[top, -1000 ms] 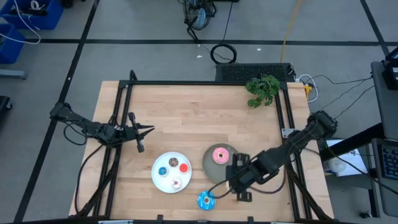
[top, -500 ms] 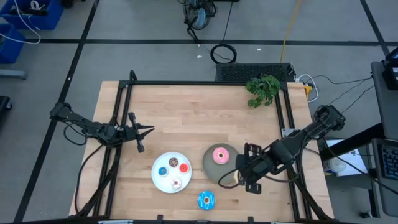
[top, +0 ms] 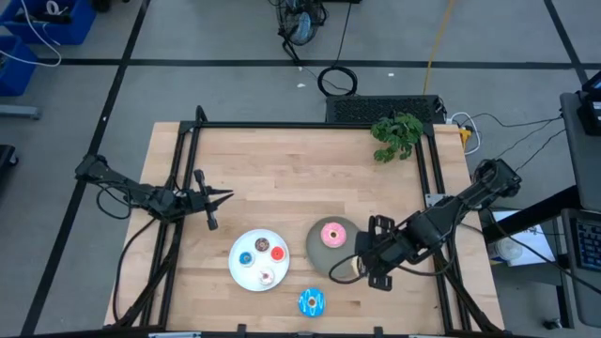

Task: Pick & Place donuts
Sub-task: Put the large black donut on the gray plate

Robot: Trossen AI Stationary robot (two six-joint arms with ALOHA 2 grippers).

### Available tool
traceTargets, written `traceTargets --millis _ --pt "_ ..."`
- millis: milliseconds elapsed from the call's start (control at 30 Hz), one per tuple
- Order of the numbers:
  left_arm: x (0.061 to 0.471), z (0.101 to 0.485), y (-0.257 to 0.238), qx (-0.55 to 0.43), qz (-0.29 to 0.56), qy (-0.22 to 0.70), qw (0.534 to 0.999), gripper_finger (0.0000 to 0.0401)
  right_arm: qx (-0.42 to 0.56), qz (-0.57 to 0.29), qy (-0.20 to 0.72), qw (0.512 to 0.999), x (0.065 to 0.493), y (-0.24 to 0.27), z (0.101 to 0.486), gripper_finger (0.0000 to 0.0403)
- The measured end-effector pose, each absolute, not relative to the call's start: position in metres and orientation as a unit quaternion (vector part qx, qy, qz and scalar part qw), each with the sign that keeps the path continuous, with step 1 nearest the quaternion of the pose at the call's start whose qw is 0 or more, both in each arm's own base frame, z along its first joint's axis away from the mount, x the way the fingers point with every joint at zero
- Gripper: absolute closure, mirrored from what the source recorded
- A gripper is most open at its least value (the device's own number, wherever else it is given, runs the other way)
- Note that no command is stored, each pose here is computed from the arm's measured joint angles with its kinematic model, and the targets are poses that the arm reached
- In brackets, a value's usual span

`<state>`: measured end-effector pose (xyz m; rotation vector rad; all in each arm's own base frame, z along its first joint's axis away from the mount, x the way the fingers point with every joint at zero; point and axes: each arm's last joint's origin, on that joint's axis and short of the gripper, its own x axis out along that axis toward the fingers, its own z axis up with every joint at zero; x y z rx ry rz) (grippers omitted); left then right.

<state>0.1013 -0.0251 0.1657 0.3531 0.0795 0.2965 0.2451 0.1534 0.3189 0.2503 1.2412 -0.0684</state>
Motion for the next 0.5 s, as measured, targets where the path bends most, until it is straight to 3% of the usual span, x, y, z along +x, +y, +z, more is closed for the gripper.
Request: traceTargets --millis 200,333,500 --pt "0.101 0.166 -0.025 0.175 0.147 0.039 0.973 0.0359 0.123 -0.080 0.596 0.790 0.251 0.137 0.289 0.0386" --pt "0.101 0.166 -0.025 0.175 0.147 0.039 0.973 0.0359 0.165 -0.066 0.620 0.764 0.256 0.125 0.256 0.0386" --pt "0.101 0.166 -0.025 0.175 0.147 0.039 0.973 0.0359 0.177 -0.057 0.617 0.765 0.259 0.112 0.221 0.0386"
